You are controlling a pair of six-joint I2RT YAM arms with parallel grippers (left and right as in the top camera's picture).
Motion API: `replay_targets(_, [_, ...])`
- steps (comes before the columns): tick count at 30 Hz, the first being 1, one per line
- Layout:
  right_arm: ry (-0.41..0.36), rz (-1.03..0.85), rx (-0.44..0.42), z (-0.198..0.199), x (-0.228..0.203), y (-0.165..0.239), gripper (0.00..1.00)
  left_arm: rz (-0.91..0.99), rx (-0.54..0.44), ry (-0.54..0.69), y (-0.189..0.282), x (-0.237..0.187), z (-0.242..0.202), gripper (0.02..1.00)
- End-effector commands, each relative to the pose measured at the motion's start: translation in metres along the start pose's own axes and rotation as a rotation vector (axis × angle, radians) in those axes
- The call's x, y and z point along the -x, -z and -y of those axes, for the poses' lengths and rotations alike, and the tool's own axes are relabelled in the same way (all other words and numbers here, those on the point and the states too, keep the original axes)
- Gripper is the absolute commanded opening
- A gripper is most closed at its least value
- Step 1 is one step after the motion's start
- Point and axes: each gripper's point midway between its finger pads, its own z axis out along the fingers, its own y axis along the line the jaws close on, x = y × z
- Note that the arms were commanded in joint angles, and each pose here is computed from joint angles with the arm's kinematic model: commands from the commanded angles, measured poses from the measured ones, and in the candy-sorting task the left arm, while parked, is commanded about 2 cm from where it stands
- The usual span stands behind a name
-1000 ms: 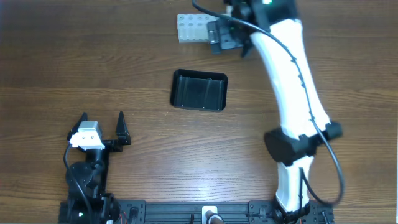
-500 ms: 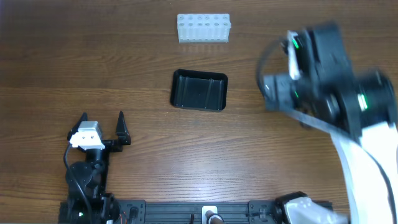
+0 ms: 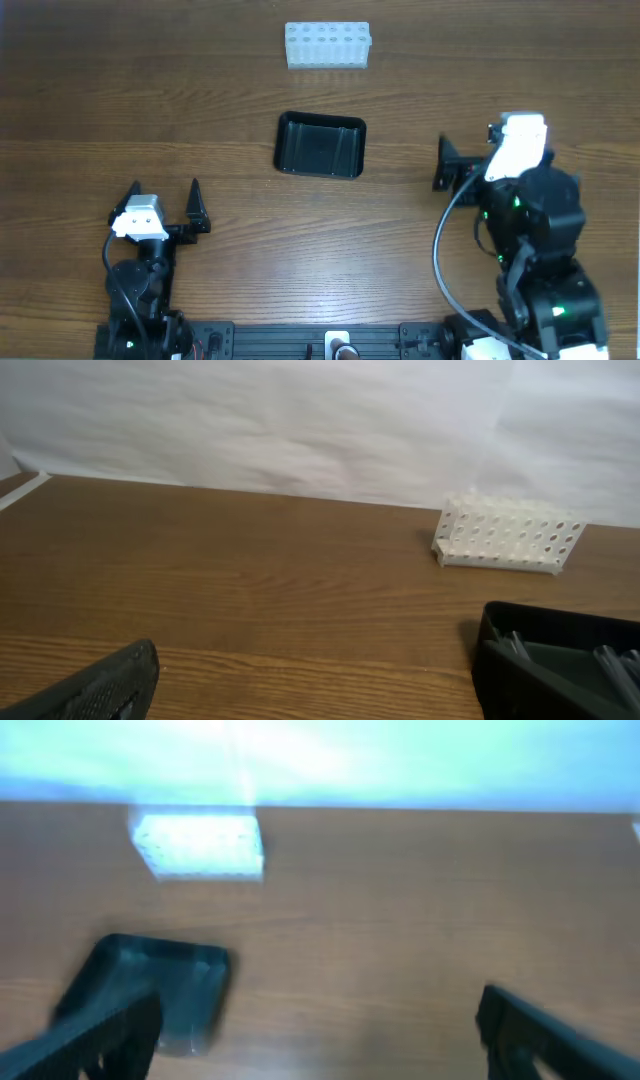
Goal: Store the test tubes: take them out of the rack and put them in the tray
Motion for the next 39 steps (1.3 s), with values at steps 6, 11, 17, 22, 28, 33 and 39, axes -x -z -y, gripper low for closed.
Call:
replay_targets(6, [-0.016,0.448,0.024,-0.002,0.032,-0.007,0.991,0.001,-0.015,-0.014,0.000,-0.001,0.003,0.996])
replay_targets(11, [-0.033,0.601,0.031,-0.002,0.024,-0.006,0.991,0.001,-0.015,-0.014,0.000,-0.001,0.003,0.998])
replay_targets(17, [-0.028,0.555,0.029,-0.001,-0.027,-0.023,0.993,0.001,-0.015,-0.014,0.000,-0.001,0.003,0.996])
replay_targets(22, [-0.027,0.548,0.028,0.001,-0.059,-0.026,0.993,0.001,-0.015,-0.014,0.000,-0.001,0.003,0.998])
replay_targets(28, [-0.031,0.582,0.019,0.006,-0.076,-0.011,0.993,0.001,-0.015,-0.014,0.000,-0.001,0.003,0.998])
replay_targets(33, [-0.035,0.605,-0.019,0.017,-0.075,0.003,0.991,0.001,-0.015,-0.014,0.000,-0.001,0.003,0.996])
replay_targets(39, [-0.030,0.512,-0.058,0.027,-0.099,0.000,0.991,0.001,-0.015,-0.014,0.000,-0.001,0.003,0.996])
